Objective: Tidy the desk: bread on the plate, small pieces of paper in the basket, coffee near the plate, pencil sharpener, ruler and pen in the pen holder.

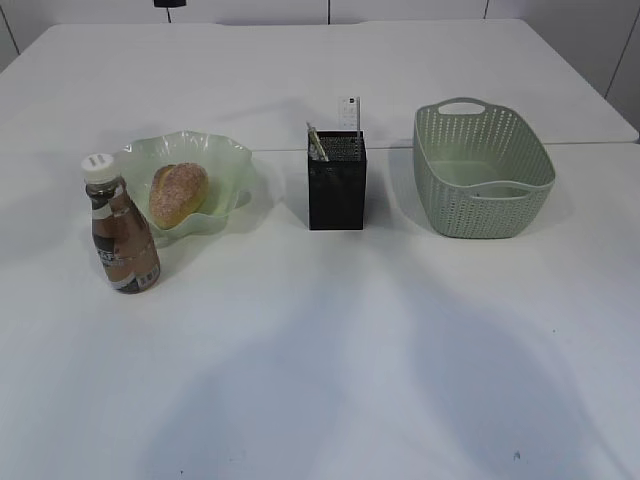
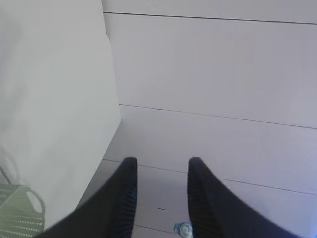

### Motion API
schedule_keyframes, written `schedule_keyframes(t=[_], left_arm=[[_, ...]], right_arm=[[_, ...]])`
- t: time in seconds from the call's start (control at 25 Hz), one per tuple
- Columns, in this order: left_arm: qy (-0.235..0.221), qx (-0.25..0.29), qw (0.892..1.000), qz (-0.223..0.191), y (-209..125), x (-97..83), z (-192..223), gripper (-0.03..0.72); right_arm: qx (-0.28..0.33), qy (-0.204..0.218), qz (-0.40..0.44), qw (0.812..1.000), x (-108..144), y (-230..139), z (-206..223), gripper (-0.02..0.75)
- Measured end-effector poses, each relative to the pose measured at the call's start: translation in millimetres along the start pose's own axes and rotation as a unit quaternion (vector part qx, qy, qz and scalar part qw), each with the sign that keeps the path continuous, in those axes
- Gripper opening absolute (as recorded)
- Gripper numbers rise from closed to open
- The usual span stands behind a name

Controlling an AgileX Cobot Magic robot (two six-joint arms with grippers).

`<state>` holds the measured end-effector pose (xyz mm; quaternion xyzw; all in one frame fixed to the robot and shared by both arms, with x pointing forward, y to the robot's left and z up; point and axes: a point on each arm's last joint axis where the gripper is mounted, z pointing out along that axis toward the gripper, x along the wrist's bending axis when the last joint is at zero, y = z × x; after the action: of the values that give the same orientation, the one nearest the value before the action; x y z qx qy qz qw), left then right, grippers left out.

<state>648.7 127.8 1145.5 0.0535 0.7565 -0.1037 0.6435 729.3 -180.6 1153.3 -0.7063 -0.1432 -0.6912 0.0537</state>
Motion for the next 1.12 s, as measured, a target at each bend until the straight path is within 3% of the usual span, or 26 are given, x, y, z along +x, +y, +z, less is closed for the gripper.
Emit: schedule_keyframes(t=[0.48, 1.12], left_arm=[[-0.041, 0.016, 0.999, 0.016, -5.5, -24.3, -2.8, 0.239], [-0.041, 0.023, 0.999, 0.02, -7.0, -23.3, -2.0, 0.238]], right_arm=[[0.03, 0.005, -0.009, 0.999, 4.2, -32.0, 0.2, 0.101], [0.026, 0.015, -0.009, 1.0, 6.7, -37.5, 0.1, 0.101]])
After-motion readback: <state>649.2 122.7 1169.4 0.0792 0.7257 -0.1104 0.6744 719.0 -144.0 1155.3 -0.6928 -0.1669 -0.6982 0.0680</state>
